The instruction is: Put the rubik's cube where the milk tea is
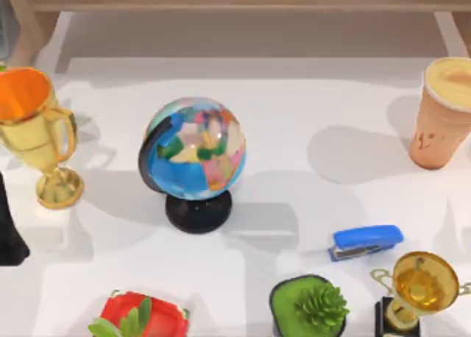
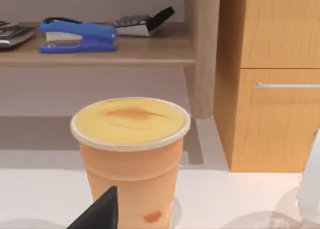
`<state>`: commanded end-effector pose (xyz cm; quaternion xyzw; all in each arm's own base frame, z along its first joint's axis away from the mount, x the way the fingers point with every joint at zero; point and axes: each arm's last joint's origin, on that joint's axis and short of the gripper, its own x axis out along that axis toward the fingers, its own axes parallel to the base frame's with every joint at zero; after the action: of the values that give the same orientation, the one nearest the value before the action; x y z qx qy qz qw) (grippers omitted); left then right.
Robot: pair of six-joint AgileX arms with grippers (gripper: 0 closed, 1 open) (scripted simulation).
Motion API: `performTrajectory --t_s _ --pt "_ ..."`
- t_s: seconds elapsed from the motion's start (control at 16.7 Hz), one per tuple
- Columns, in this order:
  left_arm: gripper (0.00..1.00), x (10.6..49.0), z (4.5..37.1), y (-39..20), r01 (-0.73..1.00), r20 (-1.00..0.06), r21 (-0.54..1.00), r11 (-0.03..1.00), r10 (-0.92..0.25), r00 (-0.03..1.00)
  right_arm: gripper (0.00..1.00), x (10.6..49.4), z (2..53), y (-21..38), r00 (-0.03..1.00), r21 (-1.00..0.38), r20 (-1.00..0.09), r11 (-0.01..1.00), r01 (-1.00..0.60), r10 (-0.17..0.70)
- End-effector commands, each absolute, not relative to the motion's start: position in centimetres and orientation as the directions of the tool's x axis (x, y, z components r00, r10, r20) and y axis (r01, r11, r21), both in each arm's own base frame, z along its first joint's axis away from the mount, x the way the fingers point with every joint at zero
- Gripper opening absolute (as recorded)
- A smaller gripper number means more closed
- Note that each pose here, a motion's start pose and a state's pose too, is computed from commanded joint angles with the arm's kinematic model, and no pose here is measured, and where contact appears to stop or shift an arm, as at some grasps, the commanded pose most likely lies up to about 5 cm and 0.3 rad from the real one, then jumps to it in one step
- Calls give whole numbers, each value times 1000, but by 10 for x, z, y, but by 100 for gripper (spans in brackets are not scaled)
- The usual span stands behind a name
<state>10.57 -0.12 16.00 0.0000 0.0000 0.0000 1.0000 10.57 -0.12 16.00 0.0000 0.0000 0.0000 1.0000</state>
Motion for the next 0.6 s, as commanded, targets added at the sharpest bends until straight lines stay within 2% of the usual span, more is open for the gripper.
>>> performTrajectory --t_s 0.3,0.6 --pt "100 106 160 -1 0 0 0 1000 0 1000 100 106 176 1 1000 0 1 1000 -1 1" --pt "100 106 160 -1 0 0 0 1000 0 1000 100 123 257 13 1000 2 9 1000 1 -2"
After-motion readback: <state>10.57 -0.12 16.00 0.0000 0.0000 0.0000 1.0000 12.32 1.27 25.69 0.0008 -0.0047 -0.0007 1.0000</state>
